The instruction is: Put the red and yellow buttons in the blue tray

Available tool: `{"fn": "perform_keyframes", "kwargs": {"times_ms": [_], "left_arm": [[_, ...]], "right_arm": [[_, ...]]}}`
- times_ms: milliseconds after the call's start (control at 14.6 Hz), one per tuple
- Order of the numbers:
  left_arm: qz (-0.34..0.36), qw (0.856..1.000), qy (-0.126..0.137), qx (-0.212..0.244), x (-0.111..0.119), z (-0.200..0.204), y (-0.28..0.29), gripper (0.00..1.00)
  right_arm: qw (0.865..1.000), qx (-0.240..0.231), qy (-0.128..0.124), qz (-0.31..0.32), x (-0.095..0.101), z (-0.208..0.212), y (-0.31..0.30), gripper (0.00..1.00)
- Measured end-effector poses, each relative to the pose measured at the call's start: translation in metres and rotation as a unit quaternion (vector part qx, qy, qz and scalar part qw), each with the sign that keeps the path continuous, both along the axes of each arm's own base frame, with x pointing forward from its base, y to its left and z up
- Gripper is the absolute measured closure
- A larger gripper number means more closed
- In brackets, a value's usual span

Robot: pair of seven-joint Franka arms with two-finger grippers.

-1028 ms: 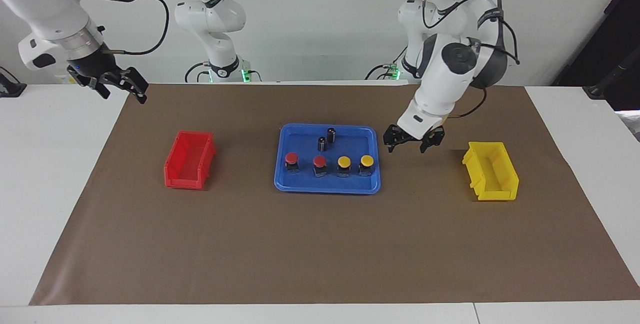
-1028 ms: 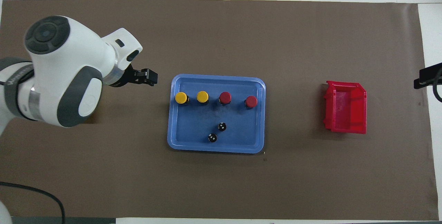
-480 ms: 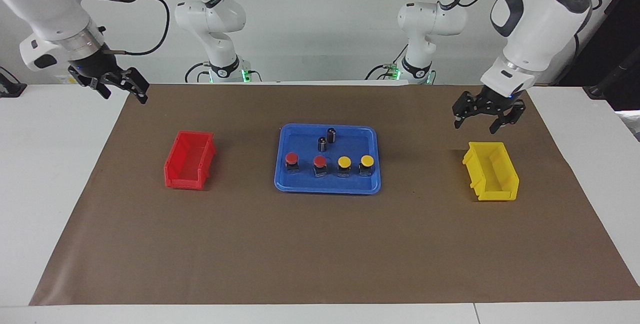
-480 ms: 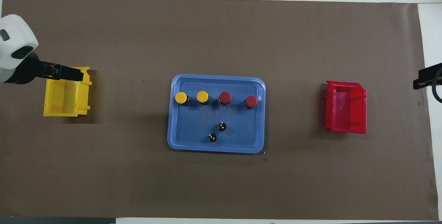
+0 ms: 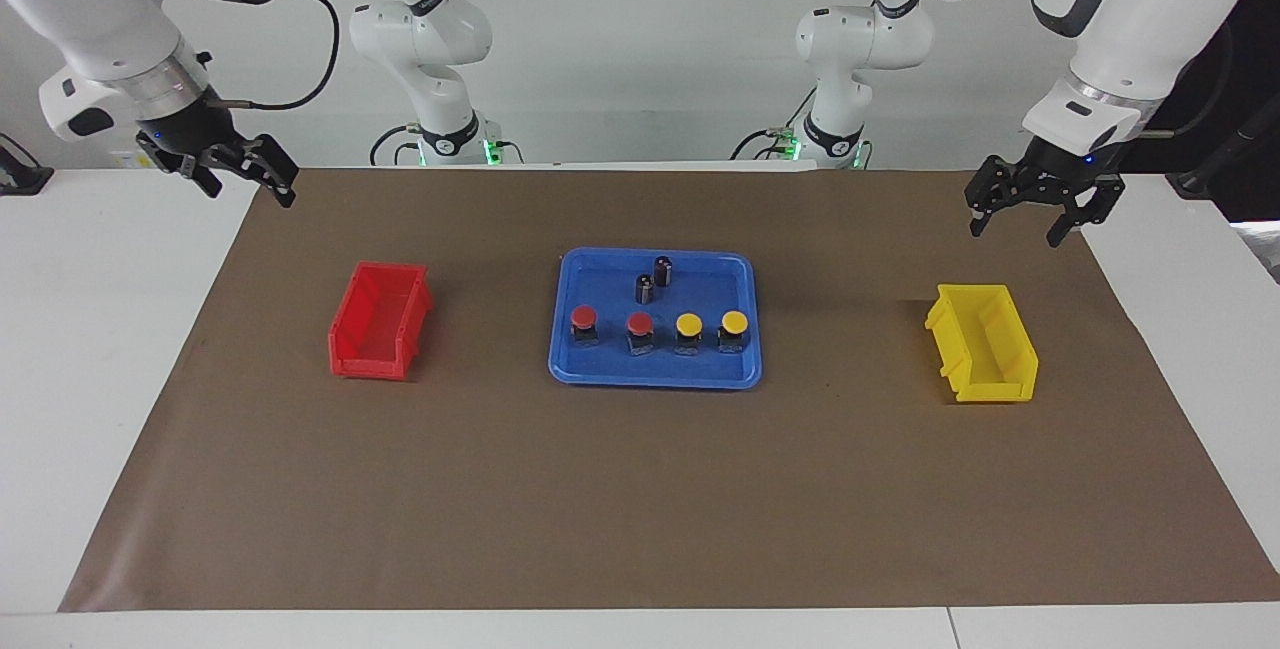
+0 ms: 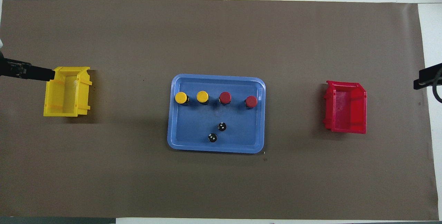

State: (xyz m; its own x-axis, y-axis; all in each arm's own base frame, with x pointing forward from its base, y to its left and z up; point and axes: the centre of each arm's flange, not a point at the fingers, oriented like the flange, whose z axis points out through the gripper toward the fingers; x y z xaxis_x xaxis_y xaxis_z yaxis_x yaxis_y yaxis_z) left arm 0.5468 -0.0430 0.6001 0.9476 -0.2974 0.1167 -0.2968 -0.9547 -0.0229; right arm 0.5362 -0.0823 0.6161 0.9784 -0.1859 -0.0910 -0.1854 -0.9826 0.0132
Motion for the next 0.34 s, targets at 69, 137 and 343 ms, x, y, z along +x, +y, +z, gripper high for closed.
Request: {"fn": "perform_keyframes", "kwargs": {"times_ms": [69,137,343], "left_arm": [[0.005,1.000,0.006,0.001,-0.0014,0.0019,-0.0009,0.00],[0.015,1.000,0.012,0.001,-0.0030,0.0039,-0.0006,0.00],[0.039,0.999,0.030,0.004,-0.0071,0.0056,0.0008,0.00]], "right_arm": [[1.000,0.000,0.000,0.000,0.0000,0.0000,0.0000,0.00],[1.000,0.000,0.000,0.000,0.0000,0.0000,0.0000,0.00],[1.000,0.000,0.000,0.000,0.0000,0.0001,0.0000,0.00]]}}
